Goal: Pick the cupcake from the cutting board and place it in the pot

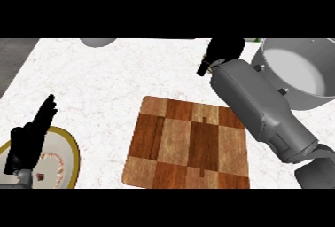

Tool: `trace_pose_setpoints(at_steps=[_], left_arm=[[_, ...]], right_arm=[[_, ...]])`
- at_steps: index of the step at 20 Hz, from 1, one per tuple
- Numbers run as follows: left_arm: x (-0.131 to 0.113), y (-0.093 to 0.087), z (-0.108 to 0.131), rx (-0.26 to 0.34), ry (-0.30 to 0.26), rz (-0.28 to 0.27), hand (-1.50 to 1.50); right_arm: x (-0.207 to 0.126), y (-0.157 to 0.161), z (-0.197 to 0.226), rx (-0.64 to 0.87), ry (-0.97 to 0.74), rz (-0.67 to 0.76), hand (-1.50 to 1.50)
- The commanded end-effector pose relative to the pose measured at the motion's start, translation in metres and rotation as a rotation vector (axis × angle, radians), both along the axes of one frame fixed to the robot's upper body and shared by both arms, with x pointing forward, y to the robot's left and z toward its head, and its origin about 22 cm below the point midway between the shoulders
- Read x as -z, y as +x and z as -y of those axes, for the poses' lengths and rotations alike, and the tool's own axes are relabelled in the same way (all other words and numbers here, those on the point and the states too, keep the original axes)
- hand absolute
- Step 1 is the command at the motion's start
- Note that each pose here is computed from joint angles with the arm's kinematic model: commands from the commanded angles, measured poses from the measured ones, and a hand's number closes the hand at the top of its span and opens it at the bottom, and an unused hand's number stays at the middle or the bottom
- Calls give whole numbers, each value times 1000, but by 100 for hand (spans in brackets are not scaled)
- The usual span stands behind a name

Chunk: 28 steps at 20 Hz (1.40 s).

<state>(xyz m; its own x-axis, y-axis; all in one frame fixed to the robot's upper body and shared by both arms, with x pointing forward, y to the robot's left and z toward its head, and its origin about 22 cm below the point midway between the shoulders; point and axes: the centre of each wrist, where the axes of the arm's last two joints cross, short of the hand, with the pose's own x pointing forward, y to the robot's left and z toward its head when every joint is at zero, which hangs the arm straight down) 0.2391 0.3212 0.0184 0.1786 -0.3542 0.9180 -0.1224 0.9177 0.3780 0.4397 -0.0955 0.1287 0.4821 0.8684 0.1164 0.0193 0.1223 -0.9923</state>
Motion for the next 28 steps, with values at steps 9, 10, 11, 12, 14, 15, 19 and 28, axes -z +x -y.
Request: trace_pose_setpoints(at_steps=[9, 10, 11, 12, 14, 15, 19, 28], left_arm=[[0, -6, -15, -14, 1, -3, 0], [0, -7, -14, -27, 18, 11, 0], [7, -4, -14, -42, 0, 0, 0], [-9, -2, -15, -16, 11, 10, 0], [-13, -6, -9, -17, 9, 1, 0], [5, -15, -16, -32, 11, -9, 0], [0, 2, -18, -42, -6, -11, 0], [-2, -7, 0, -9, 3, 0, 0]], right_arm=[[-68, 18, 29, 154, 19, 451, 150], [-67, 14, 13, 147, 46, 456, 150], [-77, 16, 26, 136, 34, 483, 150], [-60, 18, 46, 150, 52, 496, 150], [-66, 20, 47, 168, 45, 524, 150], [-76, 21, 75, 164, 30, 525, 150], [-81, 23, 105, 177, 66, 552, 150], [-73, 29, 196, 208, 52, 518, 150]])
